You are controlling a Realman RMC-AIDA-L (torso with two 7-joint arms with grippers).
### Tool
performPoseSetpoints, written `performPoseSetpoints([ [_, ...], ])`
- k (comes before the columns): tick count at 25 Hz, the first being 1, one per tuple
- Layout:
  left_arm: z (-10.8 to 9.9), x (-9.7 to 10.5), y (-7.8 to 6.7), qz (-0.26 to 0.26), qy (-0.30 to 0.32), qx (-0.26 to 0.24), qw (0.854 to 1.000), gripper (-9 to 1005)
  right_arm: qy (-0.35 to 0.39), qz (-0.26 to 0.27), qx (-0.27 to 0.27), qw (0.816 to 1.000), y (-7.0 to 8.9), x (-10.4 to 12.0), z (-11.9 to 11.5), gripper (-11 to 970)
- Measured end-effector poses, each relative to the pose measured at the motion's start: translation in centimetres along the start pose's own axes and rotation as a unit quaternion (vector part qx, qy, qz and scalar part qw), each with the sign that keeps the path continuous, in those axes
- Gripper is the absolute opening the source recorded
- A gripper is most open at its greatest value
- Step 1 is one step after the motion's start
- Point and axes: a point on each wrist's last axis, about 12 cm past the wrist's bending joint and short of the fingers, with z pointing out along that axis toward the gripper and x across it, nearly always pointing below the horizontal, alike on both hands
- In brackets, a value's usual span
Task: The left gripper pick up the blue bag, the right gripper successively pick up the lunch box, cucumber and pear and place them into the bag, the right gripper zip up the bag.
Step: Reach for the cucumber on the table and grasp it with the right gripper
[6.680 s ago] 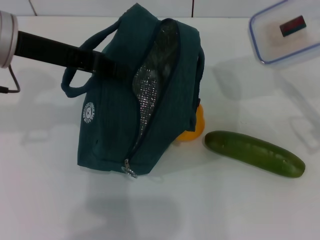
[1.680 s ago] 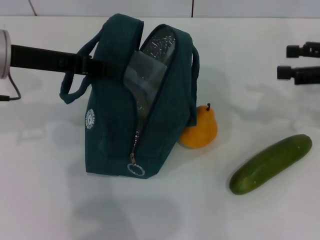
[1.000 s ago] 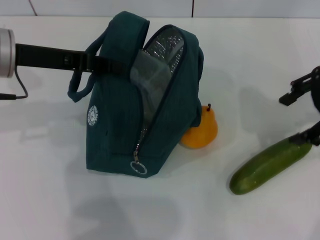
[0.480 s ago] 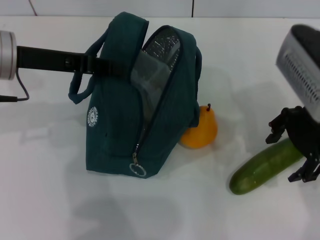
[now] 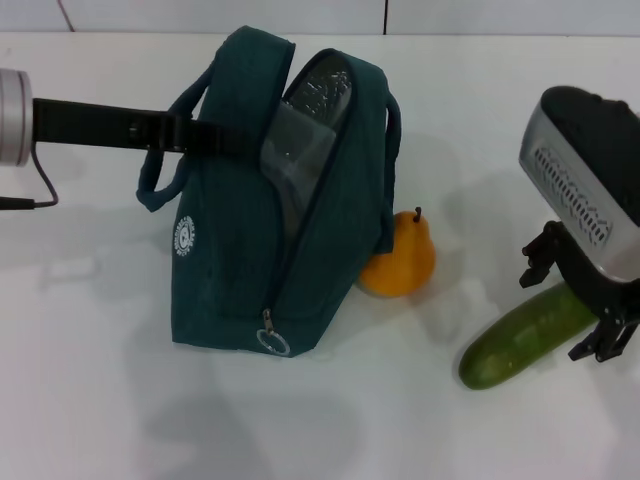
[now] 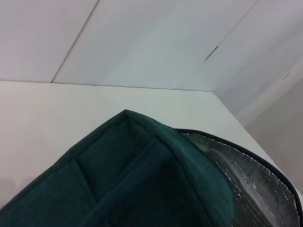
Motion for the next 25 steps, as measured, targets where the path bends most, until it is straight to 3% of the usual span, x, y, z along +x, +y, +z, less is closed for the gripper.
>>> performPoseSetpoints([
  [25, 0.2, -0.3, -0.1, 0.000, -0.004, 0.004, 1.000, 45, 0.009, -0.021, -0.005, 1.000, -0.5, 0.5, 3.2, 821],
])
